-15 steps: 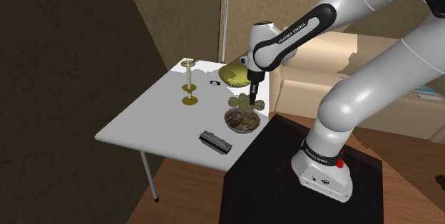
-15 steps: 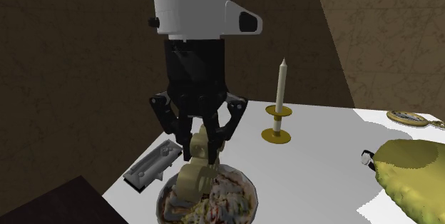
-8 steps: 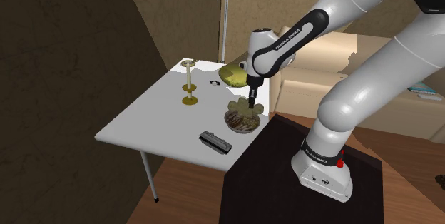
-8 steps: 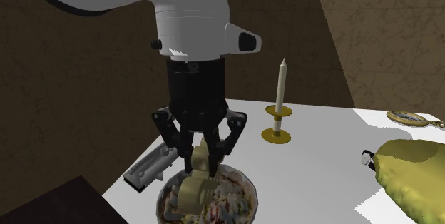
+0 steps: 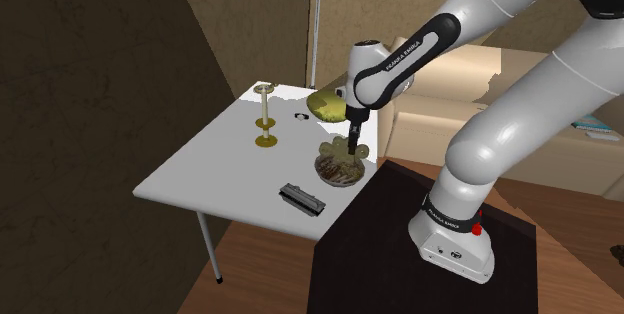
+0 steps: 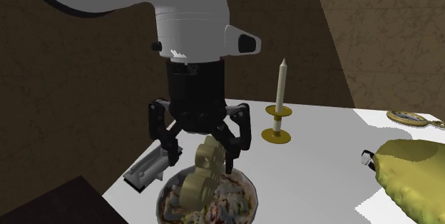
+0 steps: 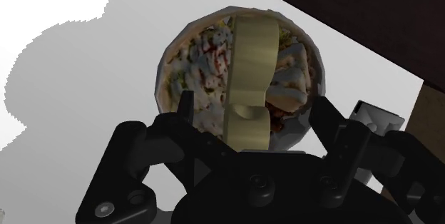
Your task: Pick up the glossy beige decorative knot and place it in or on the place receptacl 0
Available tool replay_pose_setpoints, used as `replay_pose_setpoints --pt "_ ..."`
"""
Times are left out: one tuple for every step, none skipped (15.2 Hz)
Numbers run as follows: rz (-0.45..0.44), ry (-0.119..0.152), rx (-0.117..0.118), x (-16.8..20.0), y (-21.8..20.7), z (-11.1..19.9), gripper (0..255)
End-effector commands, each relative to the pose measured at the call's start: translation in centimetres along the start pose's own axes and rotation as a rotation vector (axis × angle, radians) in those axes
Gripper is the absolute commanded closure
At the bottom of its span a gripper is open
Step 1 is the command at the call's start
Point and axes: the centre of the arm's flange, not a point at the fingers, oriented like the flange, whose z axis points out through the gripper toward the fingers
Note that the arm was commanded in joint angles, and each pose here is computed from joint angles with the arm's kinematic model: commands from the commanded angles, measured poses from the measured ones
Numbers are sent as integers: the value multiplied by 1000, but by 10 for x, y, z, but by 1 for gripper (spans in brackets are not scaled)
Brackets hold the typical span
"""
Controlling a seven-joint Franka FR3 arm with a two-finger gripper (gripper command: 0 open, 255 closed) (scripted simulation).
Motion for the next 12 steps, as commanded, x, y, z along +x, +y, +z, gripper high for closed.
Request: replay_pose_setpoints --pt "0 0 0 0 0 0 0" --pt "0 0 0 0 0 0 0" --pt "0 0 0 0 0 -14 0" --pt "0 0 0 0 0 -27 0" --pt "0 0 0 0 0 -40 0" --pt "0 0 0 0 0 -50 0" --pt "0 0 0 0 0 -50 0" --pt "0 0 0 0 0 -50 0" --pt "0 0 0 0 0 -50 0" --pt "0 0 0 0 0 -50 0" --pt "0 0 0 0 0 -50 0" --pt "0 0 0 0 0 -50 0"
